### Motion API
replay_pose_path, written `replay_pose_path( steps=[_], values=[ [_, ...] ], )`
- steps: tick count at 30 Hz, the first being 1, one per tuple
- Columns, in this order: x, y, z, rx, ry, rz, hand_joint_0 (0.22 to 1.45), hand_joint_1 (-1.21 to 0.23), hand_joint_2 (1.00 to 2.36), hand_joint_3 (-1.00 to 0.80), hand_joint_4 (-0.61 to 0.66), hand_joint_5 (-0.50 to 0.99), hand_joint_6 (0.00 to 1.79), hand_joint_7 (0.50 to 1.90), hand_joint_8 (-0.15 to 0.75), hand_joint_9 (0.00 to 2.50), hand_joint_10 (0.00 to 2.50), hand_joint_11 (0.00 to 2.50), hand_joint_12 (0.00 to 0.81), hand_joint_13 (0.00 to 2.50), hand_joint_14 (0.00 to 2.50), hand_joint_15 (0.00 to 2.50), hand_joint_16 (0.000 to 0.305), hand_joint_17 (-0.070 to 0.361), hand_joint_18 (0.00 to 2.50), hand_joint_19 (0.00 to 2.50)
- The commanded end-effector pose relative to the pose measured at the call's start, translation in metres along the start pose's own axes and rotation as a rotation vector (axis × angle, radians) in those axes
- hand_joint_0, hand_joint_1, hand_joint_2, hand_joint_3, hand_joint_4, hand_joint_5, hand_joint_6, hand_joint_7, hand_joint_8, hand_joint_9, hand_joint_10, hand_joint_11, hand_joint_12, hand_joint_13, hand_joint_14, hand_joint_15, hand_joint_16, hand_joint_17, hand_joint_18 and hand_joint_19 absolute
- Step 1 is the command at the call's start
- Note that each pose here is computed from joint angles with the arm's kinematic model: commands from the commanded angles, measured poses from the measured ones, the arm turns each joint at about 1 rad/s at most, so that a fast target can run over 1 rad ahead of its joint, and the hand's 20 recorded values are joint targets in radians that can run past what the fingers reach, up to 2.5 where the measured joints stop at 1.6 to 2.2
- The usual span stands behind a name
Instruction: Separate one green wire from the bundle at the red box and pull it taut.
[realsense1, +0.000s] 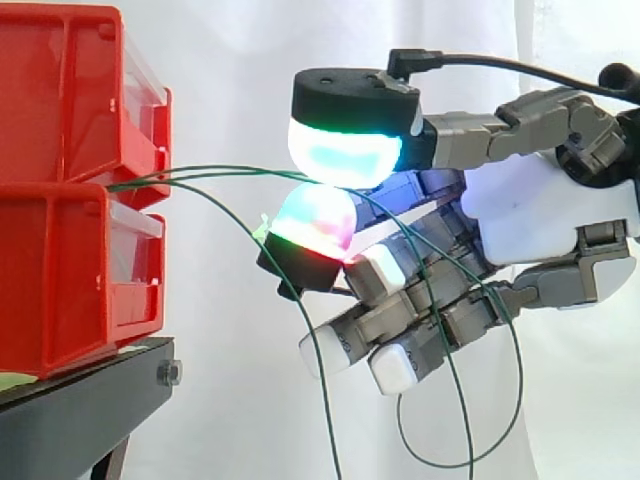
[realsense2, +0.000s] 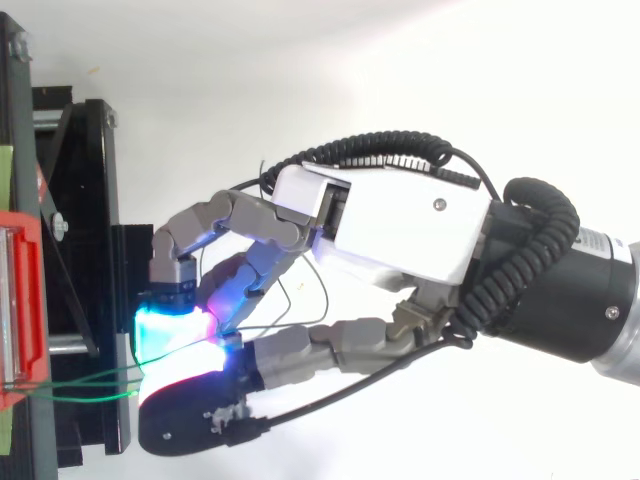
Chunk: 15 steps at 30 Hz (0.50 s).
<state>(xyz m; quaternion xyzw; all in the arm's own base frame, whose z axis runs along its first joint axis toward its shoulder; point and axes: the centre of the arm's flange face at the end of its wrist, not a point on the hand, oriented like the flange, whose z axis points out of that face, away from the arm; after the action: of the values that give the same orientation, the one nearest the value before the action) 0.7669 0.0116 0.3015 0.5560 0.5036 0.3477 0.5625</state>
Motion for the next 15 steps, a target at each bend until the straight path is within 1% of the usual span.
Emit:
replay_pose_path(
  steps=[1, 3, 7, 9, 10, 11, 12, 13, 15],
  values=[
    [-0.0007, -0.0007, 0.0003, 0.001, -0.001, 0.000, 0.73, -0.86, 1.00, -0.49, 0.16, -0.20, 0.93, 1.02, 0.321, 0.99, 0.02, 0.90, 0.307, 0.89, 0.01, 0.37, 0.045, 0.102, 0.88, 0.37],
    [-0.0004, -0.0006, 0.0003, 0.001, 0.002, 0.000, 0.73, -0.86, 1.00, -0.50, 0.16, -0.20, 0.93, 1.03, 0.324, 0.99, 0.01, 0.89, 0.305, 0.89, 0.01, 0.37, 0.045, 0.101, 0.88, 0.37],
    [-0.0009, -0.0011, -0.0001, 0.005, -0.001, -0.003, 0.73, -0.87, 1.00, -0.50, 0.16, -0.20, 0.93, 1.03, 0.322, 1.00, 0.01, 0.89, 0.305, 0.89, 0.01, 0.38, 0.045, 0.101, 0.88, 0.36],
    [-0.0012, -0.0016, -0.0006, 0.010, 0.000, -0.006, 0.70, -0.86, 1.00, -0.50, 0.17, -0.20, 0.93, 1.02, 0.318, 1.00, 0.01, 0.89, 0.303, 0.89, 0.01, 0.38, 0.045, 0.100, 0.88, 0.37],
    [-0.0012, -0.0024, -0.0008, 0.012, 0.000, -0.006, 0.65, -0.85, 1.00, -0.50, 0.17, -0.20, 0.93, 1.02, 0.315, 1.01, 0.01, 0.88, 0.302, 0.89, 0.02, 0.38, 0.045, 0.101, 0.88, 0.38],
    [-0.0012, -0.0018, -0.0007, 0.012, 0.000, -0.006, 0.63, -0.84, 1.00, -0.50, 0.18, -0.20, 0.92, 1.03, 0.319, 1.01, 0.02, 0.90, 0.307, 0.89, 0.01, 0.38, 0.045, 0.101, 0.88, 0.38],
    [-0.0012, -0.0018, -0.0007, 0.012, 0.000, -0.006, 0.59, -0.80, 1.00, -0.50, 0.18, -0.20, 0.92, 1.02, 0.324, 1.01, 0.01, 0.89, 0.309, 0.89, 0.02, 0.39, 0.046, 0.102, 0.88, 0.39],
    [-0.0013, -0.0025, -0.0009, 0.013, 0.000, -0.007, 0.55, -0.74, 1.00, -0.50, 0.19, -0.20, 0.92, 1.01, 0.329, 1.02, 0.01, 0.88, 0.321, 0.90, 0.01, 0.38, 0.047, 0.106, 0.90, 0.40],
    [-0.0013, -0.0025, -0.0009, 0.013, 0.000, -0.007, 0.52, -0.65, 1.00, -0.50, 0.19, -0.19, 0.91, 0.99, 0.339, 1.04, 0.01, 0.87, 0.330, 0.91, 0.01, 0.38, 0.049, 0.109, 0.91, 0.41]
  ],
)
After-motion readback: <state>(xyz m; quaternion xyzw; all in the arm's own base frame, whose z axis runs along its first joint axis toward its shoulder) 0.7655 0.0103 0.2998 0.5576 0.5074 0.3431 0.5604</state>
